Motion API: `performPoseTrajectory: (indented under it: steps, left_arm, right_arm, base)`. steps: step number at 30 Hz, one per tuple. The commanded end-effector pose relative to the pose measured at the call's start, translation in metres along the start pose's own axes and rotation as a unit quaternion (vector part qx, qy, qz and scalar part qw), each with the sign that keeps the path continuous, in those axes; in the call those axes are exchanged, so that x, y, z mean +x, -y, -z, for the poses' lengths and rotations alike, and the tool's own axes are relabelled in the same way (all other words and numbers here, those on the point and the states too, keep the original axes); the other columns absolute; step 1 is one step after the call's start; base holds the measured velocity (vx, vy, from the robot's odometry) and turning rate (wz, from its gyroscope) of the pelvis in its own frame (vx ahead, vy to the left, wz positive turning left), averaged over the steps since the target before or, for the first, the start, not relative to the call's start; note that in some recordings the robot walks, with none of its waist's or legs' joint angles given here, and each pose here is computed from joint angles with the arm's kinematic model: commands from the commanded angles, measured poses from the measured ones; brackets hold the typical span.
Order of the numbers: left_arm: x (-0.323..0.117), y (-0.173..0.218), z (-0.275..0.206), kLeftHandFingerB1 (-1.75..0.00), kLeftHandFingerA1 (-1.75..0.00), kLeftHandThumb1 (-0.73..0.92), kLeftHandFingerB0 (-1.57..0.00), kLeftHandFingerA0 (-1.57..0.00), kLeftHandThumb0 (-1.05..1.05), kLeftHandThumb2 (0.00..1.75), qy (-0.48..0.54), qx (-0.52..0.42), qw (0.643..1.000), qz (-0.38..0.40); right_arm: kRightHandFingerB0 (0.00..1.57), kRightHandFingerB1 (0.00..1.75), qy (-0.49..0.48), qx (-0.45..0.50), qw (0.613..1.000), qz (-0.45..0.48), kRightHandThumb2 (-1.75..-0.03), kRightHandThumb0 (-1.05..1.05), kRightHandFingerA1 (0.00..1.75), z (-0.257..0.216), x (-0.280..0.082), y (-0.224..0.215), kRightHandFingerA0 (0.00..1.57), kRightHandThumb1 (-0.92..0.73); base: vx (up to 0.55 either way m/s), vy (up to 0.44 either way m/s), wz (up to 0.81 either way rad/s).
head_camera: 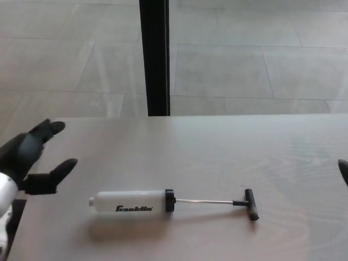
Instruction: The robot uses its left hand to lift the air pump kept on the middle of the desk and use the right hand to pull out the handle
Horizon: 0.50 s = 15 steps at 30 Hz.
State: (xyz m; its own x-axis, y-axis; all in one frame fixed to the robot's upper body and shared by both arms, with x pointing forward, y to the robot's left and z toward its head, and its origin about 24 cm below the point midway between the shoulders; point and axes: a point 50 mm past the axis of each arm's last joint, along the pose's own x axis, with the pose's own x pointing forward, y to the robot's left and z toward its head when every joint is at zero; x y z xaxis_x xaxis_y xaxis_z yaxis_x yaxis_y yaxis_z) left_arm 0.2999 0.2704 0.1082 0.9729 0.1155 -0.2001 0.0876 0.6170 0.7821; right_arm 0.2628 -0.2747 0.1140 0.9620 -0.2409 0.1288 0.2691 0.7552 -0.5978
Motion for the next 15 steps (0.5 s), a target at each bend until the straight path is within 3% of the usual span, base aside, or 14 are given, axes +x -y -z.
performPoseTrajectory:
  steps: [1,2,3,4,5,7,8,9,10,11,12,13,14,15]
  left_arm:
    - [-0.171,-0.091,0.197,-0.35,-0.47,0.82,-0.29,-0.31,-0.70,0.65,-0.143,-0.468,0.842,-0.225]
    - [-0.185,-0.086,0.213,-0.35,-0.45,0.81,-0.34,-0.37,-0.71,0.65,-0.182,-0.472,0.823,-0.257]
    - [-0.196,-0.081,0.226,-0.47,-0.59,0.64,-0.17,-0.34,-0.66,1.05,-0.200,-0.486,0.806,-0.274]
    - [-0.208,-0.074,0.238,-0.48,-0.60,0.63,-0.15,-0.33,-0.62,1.05,-0.212,-0.496,0.793,-0.284]
    - [-0.220,-0.068,0.247,-0.48,-0.61,0.65,-0.17,-0.33,-0.63,1.05,-0.227,-0.502,0.780,-0.297]
    - [-0.241,-0.054,0.263,-0.40,-0.52,0.77,-0.28,-0.30,-0.71,0.65,-0.250,-0.514,0.755,-0.320]
    - [-0.259,-0.042,0.275,-0.51,-0.58,0.63,-0.23,-0.27,-0.77,1.01,-0.278,-0.526,0.729,-0.338]
    - [-0.271,-0.032,0.283,-0.51,-0.60,0.61,-0.23,-0.30,-0.74,1.02,-0.303,-0.529,0.709,-0.355]
    - [-0.278,-0.027,0.287,-0.42,-0.52,0.77,-0.29,-0.27,-0.74,0.63,-0.314,-0.528,0.703,-0.359]
    - [-0.288,-0.018,0.291,-0.51,-0.61,0.59,-0.23,-0.33,-0.78,1.01,-0.334,-0.524,0.691,-0.369]
    - [-0.290,-0.015,0.292,-0.51,-0.61,0.59,-0.23,-0.33,-0.78,1.01,-0.339,-0.523,0.688,-0.372]
    - [-0.295,-0.009,0.294,-0.46,-0.64,0.74,-0.39,-0.40,-0.76,0.62,-0.348,-0.529,0.676,-0.377]
    - [-0.303,0.000,0.297,-0.45,-0.62,0.76,-0.40,-0.41,-0.76,0.63,-0.367,-0.533,0.659,-0.383]
    - [-0.306,0.004,0.298,-0.45,-0.62,0.76,-0.40,-0.41,-0.76,0.63,-0.379,-0.531,0.655,-0.381]
  right_arm:
    - [0.23,0.32,-0.148,-0.006,0.981,0.123,-0.63,-0.77,0.47,0.079,-0.059,0.196,0.20,-0.75]
    - [0.18,0.45,-0.173,-0.004,0.975,0.139,-0.99,-0.78,0.54,0.090,-0.071,0.204,0.20,-0.58]
    - [0.19,0.46,-0.191,-0.006,0.969,0.155,-0.99,-0.77,0.54,0.098,-0.081,0.209,0.21,-0.59]
    - [0.27,0.33,-0.206,0.010,0.964,0.169,-0.63,-0.73,0.46,0.107,-0.090,0.212,0.25,-0.75]
    - [0.29,0.31,-0.231,0.008,0.954,0.190,-0.63,-0.71,0.45,0.115,-0.099,0.215,0.29,-0.75]
    - [0.29,0.33,-0.248,0.031,0.942,0.226,-0.62,-0.67,0.44,0.130,-0.116,0.220,0.31,-0.74]
    - [0.27,0.37,-0.264,0.047,0.928,0.257,-0.68,-0.75,0.48,0.141,-0.127,0.222,0.32,-0.65]
    - [0.29,0.38,-0.277,0.055,0.917,0.280,-0.67,-0.72,0.50,0.150,-0.137,0.224,0.33,-0.66]
    - [0.32,0.36,-0.284,0.060,0.913,0.288,-0.62,-0.68,0.50,0.153,-0.143,0.225,0.32,-0.74]
    - [0.33,0.38,-0.291,0.075,0.906,0.299,-0.63,-0.68,0.51,0.158,-0.150,0.223,0.32,-0.74]
    - [0.33,0.38,-0.292,0.078,0.903,0.304,-0.63,-0.68,0.51,0.159,-0.152,0.223,0.32,-0.74]
    - [0.37,0.39,-0.295,0.089,0.898,0.314,-0.62,-0.66,0.55,0.161,-0.157,0.223,0.29,-0.73]
    - [0.33,0.54,-0.298,0.110,0.890,0.327,-0.97,-0.69,0.56,0.165,-0.164,0.220,0.20,-0.58]
    - [0.33,0.54,-0.299,0.119,0.886,0.333,-0.97,-0.69,0.56,0.167,-0.168,0.219,0.20,-0.58]
  base:
    - [0.00,0.000,0.00]
    - [0.00,0.000,0.00]
    - [0.00,0.000,0.00]
    - [0.00,0.000,0.00]
    - [0.00,0.000,0.00]
    - [0.00,0.000,0.00]
    - [0.00,0.000,0.00]
    - [0.00,0.000,0.00]
    - [0.00,0.000,0.00]
    - [0.00,0.000,0.00]
    - [0.00,0.000,0.00]
    - [0.00,0.000,0.00]
    - [0.00,0.000,0.00]
    - [0.00,0.000,0.00]
